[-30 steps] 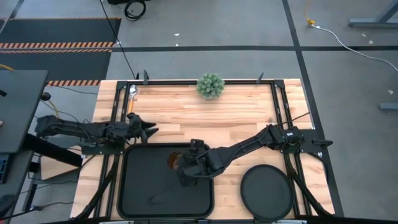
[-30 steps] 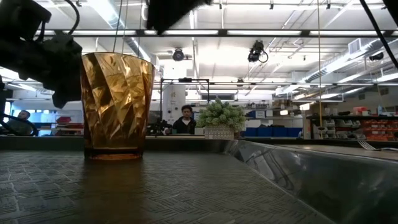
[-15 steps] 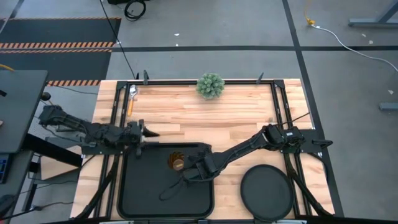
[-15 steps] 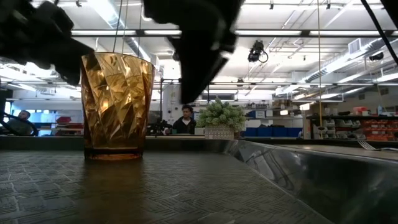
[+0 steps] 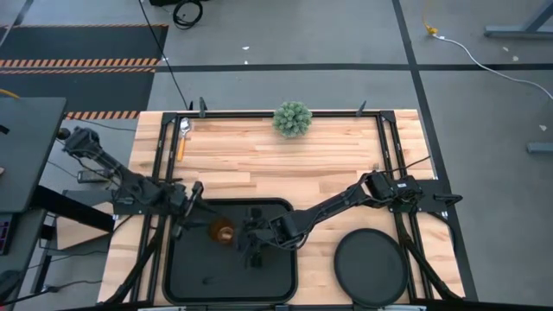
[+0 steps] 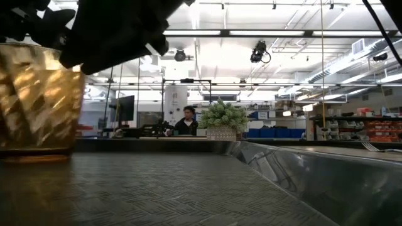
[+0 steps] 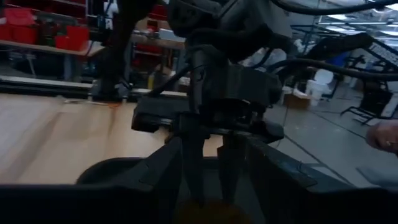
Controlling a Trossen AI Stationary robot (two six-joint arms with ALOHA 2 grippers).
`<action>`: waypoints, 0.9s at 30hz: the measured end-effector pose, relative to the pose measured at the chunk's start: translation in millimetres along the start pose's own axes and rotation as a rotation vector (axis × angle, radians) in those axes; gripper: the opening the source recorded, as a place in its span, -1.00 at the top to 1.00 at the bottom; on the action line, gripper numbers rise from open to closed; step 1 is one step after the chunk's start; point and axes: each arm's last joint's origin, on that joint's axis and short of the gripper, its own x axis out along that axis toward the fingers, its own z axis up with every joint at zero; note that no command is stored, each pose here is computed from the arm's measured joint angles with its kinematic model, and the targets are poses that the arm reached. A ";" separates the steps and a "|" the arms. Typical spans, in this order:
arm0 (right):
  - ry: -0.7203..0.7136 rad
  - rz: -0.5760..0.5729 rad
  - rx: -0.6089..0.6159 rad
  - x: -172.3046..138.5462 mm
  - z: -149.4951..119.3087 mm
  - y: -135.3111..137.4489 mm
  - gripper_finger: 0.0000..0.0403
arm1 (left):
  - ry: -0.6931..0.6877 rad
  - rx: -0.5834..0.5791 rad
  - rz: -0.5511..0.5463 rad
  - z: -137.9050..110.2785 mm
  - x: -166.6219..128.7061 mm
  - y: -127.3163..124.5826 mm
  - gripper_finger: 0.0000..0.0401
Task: Pick and place plate/cup/fork/spoon on tray
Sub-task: Put the brown cup on the black serving tray
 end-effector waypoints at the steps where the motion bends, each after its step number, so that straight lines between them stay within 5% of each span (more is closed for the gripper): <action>1: -0.002 0.000 -0.003 -0.7 1.2 -0.1 0.18 | 0.007 -0.008 -0.006 -1.2 0.9 -1.1 0.09; 9: 0.089 -0.018 0.049 -2.0 -7.1 -1.5 0.18 | 0.114 -0.049 -0.023 -6.6 13.7 -11.8 -0.06; 18: 0.138 -0.051 0.121 -12.7 -7.5 -5.8 0.18 | 0.410 0.221 -0.055 37.1 60.2 -54.3 -0.55; 27: 0.197 -0.127 0.133 -26.0 -18.4 11.7 0.20 | 0.587 0.243 -0.011 26.7 99.5 -72.8 -0.56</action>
